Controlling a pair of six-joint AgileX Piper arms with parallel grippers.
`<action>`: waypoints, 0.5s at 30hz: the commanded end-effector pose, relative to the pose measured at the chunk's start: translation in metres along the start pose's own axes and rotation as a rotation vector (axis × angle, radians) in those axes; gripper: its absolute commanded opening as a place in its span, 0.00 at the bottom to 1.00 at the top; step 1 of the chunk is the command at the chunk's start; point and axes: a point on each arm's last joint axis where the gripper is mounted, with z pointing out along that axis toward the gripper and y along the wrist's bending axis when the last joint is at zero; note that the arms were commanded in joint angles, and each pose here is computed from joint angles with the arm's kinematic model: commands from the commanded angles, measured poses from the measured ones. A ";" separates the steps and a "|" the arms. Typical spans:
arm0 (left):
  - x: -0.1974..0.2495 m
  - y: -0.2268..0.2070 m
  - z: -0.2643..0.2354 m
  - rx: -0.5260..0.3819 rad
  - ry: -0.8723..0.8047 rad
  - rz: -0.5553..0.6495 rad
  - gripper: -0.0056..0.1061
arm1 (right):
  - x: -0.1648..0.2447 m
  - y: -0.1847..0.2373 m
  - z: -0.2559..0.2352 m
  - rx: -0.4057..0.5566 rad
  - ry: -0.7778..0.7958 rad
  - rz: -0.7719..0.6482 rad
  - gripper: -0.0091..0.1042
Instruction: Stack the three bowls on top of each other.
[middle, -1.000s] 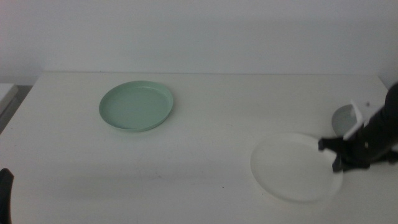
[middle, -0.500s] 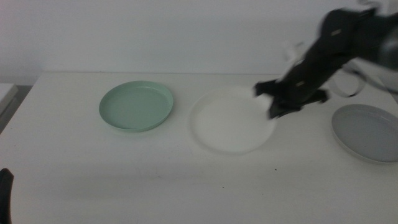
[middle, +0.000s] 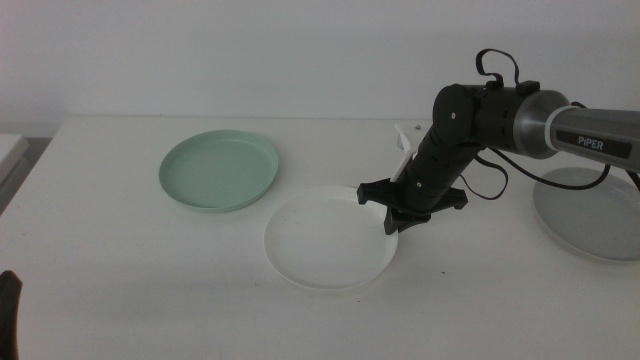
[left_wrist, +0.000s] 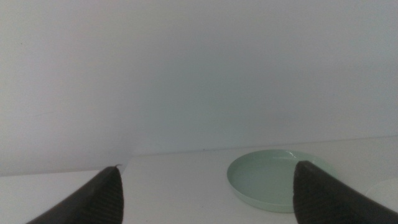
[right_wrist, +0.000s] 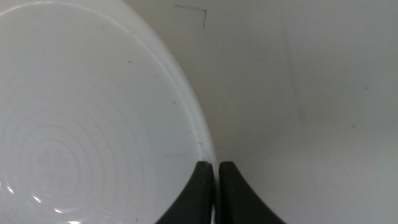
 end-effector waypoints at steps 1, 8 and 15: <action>-0.001 0.000 0.000 -0.003 -0.013 -0.013 0.89 | -0.003 0.001 -0.003 0.010 -0.027 -0.013 0.10; -0.001 0.000 0.000 -0.003 -0.013 -0.013 0.89 | -0.005 0.001 -0.021 0.028 -0.057 -0.047 0.68; -0.001 0.000 0.000 -0.003 -0.013 -0.013 0.89 | -0.032 -0.052 -0.152 0.212 -0.310 -0.053 0.86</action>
